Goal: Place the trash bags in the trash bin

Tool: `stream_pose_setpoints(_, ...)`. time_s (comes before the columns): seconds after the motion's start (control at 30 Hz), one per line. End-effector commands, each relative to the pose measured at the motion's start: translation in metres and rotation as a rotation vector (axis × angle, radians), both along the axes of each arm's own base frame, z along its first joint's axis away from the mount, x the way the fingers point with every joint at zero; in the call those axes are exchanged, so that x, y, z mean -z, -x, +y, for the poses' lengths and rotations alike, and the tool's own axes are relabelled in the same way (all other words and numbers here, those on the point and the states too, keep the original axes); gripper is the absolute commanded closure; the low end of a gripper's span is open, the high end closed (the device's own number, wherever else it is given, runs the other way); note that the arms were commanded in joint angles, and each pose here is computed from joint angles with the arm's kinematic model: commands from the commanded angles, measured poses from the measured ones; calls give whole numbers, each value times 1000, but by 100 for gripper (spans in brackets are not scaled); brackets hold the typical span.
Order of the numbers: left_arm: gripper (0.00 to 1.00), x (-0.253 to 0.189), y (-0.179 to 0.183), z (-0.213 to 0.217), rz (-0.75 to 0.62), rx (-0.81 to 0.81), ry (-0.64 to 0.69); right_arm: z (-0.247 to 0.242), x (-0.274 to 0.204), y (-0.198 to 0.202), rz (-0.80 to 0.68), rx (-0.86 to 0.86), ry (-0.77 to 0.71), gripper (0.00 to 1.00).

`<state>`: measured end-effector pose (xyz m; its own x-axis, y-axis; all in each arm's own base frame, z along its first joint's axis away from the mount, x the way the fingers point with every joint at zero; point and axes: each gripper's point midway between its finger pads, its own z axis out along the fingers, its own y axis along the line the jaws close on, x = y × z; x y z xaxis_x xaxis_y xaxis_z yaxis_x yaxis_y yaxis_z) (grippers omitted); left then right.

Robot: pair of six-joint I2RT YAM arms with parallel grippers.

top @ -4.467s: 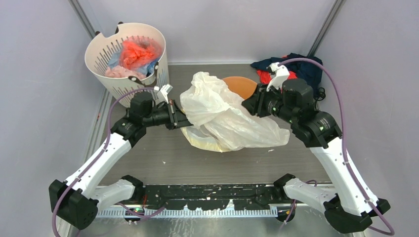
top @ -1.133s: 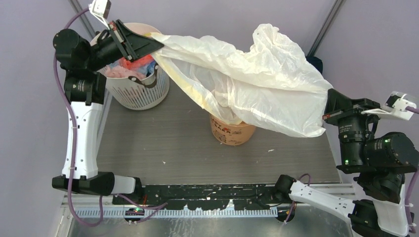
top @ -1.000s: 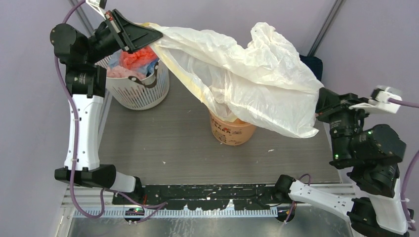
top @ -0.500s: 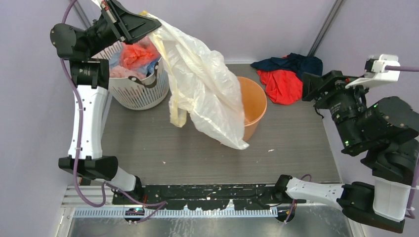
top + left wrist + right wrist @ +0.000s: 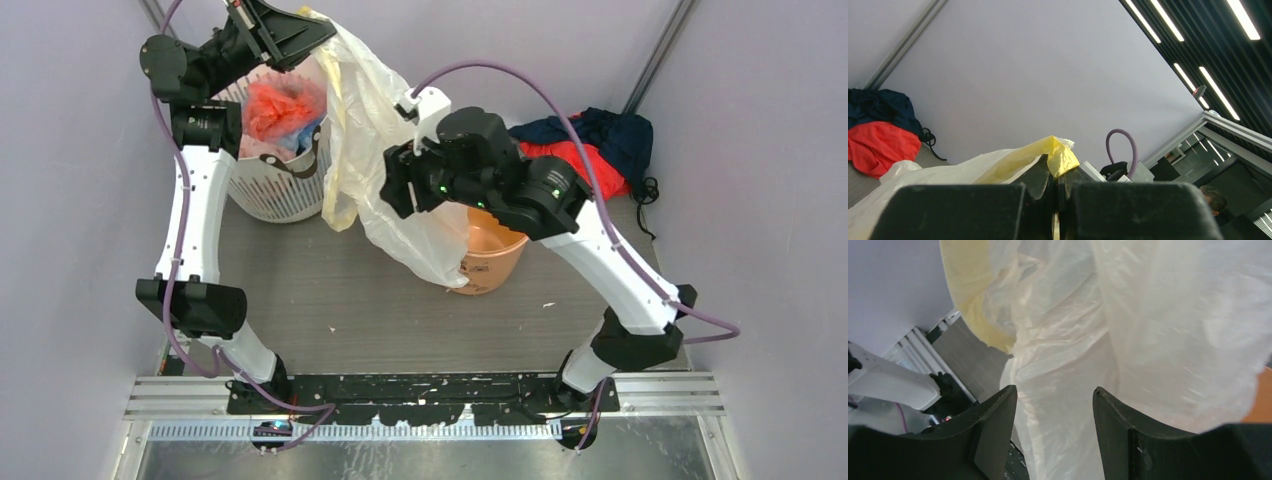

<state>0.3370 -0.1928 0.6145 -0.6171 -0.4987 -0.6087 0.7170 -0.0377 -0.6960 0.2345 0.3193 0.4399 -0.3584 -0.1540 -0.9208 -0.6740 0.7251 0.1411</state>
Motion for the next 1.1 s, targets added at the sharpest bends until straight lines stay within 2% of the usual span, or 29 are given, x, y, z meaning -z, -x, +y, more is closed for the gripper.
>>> stream_pose_setpoints(0.0, 98, -32, 30, 2, -137, -12, 38, 17, -84, 34, -65, -158, -286, 37)
stream_pose_setpoints(0.2, 99, -39, 37, 3, -142, -21, 33, 44, -91, 48, -86, -214, -287, 36)
stream_pose_setpoints(0.33, 99, -37, 37, 4, -134, -49, 26, 57, -94, 51, -124, -192, -316, 34)
stream_pose_setpoints(0.57, 99, -40, 41, 5, -127, -66, 35, 79, -86, 32, -208, -3, -269, 31)
stream_pose_setpoints(0.93, 99, -44, 56, 6, -138, -65, 35, 76, -85, 2, -265, 254, -263, 31)
stream_pose_setpoints(1.07, 99, -45, 61, 7, -141, -68, 38, 76, -88, -4, -283, 291, -277, 36)
